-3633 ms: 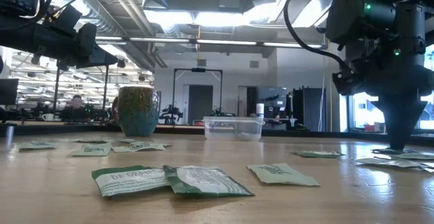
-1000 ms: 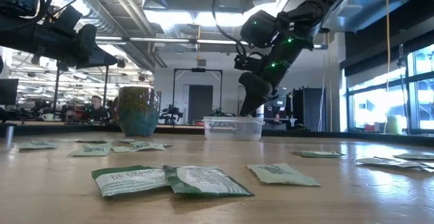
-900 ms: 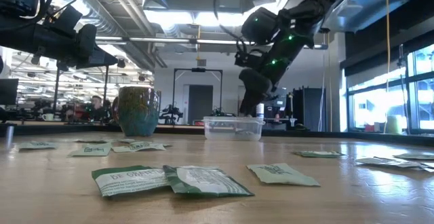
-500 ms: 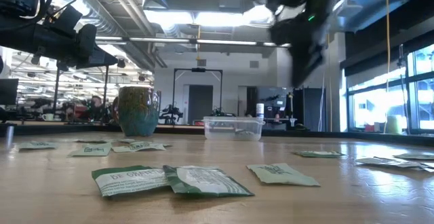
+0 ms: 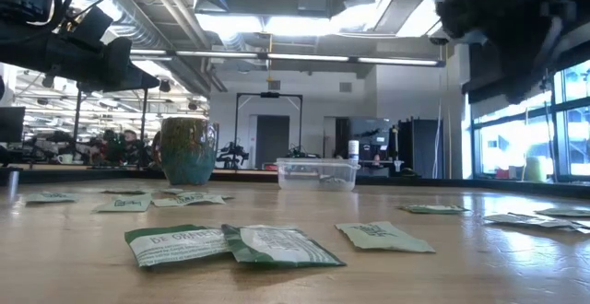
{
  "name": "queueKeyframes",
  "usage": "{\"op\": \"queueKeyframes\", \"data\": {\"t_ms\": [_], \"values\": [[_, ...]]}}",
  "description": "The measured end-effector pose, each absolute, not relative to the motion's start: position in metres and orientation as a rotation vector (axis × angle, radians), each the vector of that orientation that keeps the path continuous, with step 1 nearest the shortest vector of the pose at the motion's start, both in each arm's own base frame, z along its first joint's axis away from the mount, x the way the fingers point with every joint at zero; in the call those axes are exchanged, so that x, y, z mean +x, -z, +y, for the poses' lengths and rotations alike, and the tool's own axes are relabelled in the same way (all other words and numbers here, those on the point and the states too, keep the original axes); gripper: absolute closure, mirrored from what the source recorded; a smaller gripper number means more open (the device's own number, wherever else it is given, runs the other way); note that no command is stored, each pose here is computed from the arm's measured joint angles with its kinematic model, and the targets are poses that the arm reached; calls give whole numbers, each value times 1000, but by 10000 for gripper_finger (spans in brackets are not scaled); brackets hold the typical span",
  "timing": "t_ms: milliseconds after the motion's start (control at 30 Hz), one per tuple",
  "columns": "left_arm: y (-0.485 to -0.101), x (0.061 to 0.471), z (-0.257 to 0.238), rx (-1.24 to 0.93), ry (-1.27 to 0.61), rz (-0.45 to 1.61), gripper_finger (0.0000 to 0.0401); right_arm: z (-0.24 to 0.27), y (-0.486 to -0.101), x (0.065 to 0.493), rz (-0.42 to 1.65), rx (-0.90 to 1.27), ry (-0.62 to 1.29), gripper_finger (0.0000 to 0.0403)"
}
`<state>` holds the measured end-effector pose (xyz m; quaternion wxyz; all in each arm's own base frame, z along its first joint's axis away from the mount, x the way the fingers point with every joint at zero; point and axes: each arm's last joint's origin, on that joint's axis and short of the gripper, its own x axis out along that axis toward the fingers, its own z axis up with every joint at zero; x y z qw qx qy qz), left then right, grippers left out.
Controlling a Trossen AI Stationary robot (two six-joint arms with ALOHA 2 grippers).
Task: Pick and place Stevia / Truvia into bins
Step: Put the stevia packet into the transparent container
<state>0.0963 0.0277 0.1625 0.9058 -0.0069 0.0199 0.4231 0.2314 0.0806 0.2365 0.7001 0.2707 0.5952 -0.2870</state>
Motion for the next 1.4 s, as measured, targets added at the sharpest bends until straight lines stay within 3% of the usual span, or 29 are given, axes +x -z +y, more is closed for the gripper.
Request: {"op": "queueKeyframes", "data": {"t_ms": [567, 1200, 1400], "values": [[-163, 96, 28, -15, -874, 41, 343, 100, -165, 217, 1329, 672, 613, 348], [-162, 96, 28, -14, -874, 42, 343, 99, -152, 212, 1339, 689, 594, 348], [-162, 96, 28, -14, -874, 41, 343, 99, -153, 213, 1337, 692, 587, 322]]}}
